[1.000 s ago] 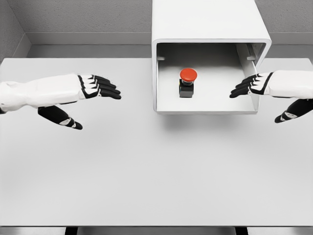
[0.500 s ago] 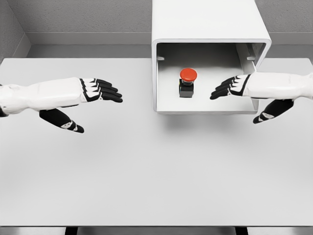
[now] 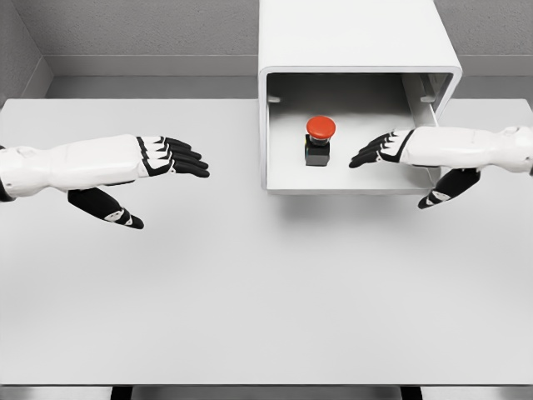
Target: Slide open multi-storey tabletop storage cabinets and put open load switch and slide close multi-storey tabletop storage cabinets
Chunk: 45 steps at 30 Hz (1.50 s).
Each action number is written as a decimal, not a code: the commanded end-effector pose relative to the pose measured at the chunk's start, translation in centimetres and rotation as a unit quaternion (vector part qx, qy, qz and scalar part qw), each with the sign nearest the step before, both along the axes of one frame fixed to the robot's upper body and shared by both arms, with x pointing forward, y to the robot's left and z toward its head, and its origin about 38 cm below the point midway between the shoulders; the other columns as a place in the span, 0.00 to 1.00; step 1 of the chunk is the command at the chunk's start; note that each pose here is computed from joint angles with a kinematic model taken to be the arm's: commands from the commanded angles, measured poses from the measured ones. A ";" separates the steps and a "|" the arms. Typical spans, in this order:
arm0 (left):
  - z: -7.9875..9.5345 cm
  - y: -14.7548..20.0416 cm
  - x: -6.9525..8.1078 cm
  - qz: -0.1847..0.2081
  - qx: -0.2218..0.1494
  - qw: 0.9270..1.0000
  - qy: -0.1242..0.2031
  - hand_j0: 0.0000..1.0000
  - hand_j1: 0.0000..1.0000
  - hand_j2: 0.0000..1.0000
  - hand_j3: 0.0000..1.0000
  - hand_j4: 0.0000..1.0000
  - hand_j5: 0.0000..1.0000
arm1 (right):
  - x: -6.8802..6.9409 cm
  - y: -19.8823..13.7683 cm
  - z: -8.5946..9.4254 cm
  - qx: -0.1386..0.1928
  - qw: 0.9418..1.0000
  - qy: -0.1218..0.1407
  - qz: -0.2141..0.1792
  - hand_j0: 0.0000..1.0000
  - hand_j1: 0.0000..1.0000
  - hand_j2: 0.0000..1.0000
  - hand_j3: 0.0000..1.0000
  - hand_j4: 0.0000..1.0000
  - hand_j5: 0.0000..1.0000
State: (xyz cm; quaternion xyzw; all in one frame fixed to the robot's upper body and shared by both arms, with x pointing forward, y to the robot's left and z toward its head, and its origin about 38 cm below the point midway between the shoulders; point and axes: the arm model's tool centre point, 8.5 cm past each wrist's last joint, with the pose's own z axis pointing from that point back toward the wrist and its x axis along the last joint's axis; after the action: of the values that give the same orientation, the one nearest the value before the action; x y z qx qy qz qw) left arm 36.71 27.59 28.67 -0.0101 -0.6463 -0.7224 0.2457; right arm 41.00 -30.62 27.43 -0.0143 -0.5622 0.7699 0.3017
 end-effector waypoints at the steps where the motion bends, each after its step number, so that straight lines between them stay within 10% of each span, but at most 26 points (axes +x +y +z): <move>1: 0.1 0.0 0.0 0.001 -0.004 1.000 0.002 1.00 1.00 1.00 1.00 1.00 1.00 | 0.2 0.1 -0.2 -0.006 1.000 -0.004 -0.001 1.00 1.00 1.00 1.00 1.00 1.00; 24: 0.8 0.1 0.1 0.002 -0.011 1.000 -0.002 1.00 1.00 1.00 1.00 1.00 1.00 | 4.5 0.3 0.2 0.005 0.999 -0.022 -0.038 1.00 1.00 1.00 1.00 1.00 1.00; 34: 0.6 0.1 0.1 0.002 -0.010 1.000 0.000 1.00 1.00 1.00 1.00 1.00 1.00 | 1.4 0.9 3.6 -0.007 0.998 -0.062 0.006 1.00 1.00 1.00 1.00 1.00 1.00; 45: 0.5 0.3 0.1 0.004 -0.007 1.000 0.001 1.00 1.00 1.00 1.00 1.00 1.00 | 0.3 2.2 0.0 -0.014 0.999 -0.019 0.029 1.00 1.00 1.00 1.00 1.00 1.00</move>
State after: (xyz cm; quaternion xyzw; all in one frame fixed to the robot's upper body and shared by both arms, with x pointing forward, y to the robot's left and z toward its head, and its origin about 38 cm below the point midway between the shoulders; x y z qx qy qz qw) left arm 36.81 27.76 29.18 -0.0092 -0.6506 -0.7184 0.2462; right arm 41.37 -28.53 27.37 -0.0193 -0.5567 0.7855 0.2695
